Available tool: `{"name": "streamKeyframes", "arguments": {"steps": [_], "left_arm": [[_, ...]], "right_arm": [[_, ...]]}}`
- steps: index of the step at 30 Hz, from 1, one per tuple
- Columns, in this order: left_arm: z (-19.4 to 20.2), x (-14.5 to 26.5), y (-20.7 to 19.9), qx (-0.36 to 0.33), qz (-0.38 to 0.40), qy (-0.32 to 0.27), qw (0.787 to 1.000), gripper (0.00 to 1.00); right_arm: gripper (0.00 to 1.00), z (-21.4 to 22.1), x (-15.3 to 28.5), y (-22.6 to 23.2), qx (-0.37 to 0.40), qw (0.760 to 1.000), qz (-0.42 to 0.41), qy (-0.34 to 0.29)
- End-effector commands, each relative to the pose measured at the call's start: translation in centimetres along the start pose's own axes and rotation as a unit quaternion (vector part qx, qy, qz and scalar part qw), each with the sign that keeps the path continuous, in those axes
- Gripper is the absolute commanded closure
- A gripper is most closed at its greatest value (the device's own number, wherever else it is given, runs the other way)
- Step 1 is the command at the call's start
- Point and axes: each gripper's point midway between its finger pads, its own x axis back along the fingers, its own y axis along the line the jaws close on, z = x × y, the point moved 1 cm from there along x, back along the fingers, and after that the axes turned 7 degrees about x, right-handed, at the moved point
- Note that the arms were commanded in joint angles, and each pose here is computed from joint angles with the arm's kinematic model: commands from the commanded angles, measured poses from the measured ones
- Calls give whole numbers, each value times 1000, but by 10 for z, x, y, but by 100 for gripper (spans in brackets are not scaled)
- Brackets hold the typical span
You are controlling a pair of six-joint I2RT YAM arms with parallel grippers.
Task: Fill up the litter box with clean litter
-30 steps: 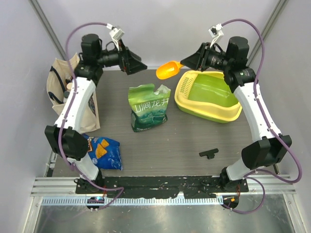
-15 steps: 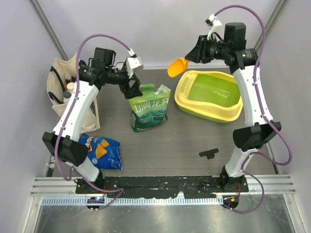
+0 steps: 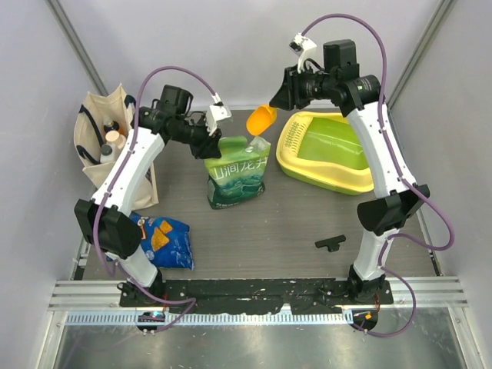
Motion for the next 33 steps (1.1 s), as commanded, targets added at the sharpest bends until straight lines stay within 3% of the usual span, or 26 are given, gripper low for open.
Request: {"name": "streamKeyframes", "arguments": {"steps": [1, 17, 23, 33], "left_arm": [[-17, 11, -17, 13, 16, -45, 999, 80], [-23, 5, -14, 26, 10, -67, 997, 100], [-22, 3, -13, 31, 14, -66, 997, 100], [-29, 4, -19, 30, 28, -78, 996, 100]], "right_arm": [[99, -18, 16, 18, 46, 999, -3, -20], [99, -7, 44, 50, 135, 990, -43, 5], [99, -2, 45, 60, 180, 982, -57, 13], [99, 37, 23, 70, 270, 955, -73, 102]]}}
